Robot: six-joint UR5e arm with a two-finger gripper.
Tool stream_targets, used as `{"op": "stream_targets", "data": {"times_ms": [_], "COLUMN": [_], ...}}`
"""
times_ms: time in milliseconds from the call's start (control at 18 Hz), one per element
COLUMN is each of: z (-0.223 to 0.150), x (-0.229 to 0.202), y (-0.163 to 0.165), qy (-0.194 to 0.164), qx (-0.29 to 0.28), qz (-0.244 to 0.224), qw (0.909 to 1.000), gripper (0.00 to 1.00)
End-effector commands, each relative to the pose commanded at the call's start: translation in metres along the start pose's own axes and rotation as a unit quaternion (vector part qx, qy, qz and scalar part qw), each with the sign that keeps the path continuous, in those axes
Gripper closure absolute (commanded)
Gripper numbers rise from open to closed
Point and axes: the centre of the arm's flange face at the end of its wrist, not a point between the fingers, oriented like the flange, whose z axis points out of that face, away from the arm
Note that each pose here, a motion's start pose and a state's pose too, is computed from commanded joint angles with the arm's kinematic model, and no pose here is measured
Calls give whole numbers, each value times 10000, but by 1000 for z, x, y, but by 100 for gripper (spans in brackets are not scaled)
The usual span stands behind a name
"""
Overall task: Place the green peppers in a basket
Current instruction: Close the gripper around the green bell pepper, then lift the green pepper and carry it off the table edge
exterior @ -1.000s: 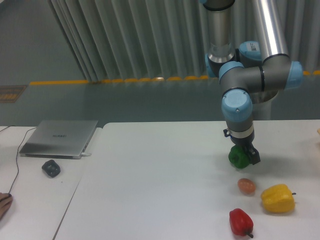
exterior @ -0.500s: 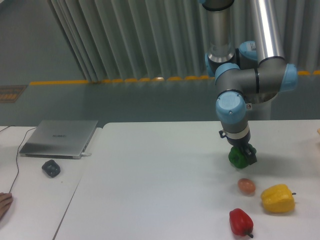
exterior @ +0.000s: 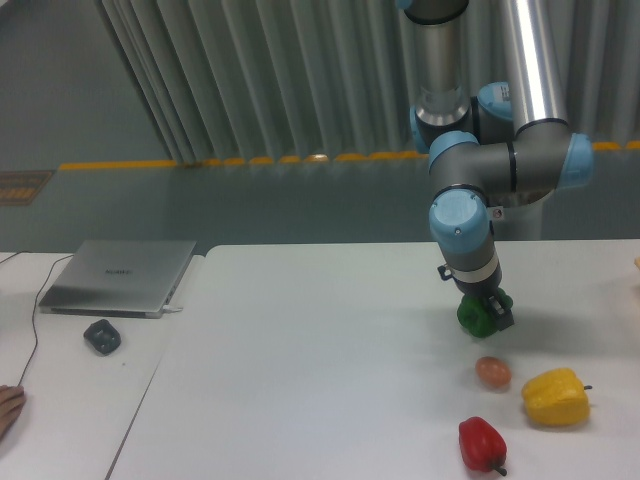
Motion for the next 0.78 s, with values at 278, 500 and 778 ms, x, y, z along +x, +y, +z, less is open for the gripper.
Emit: {"op": "stream_targets", "data": {"times_ms": [278, 500, 778], "z": [-37, -65, -97], "x": [-16, -25, -66], "y": [21, 41, 110], "qy": [-150, -257, -447], "qx": [120, 197, 398], "qz": [-141, -245, 343], "qw": [9997, 9992, 9976], "gripper": [62, 64, 63]}}
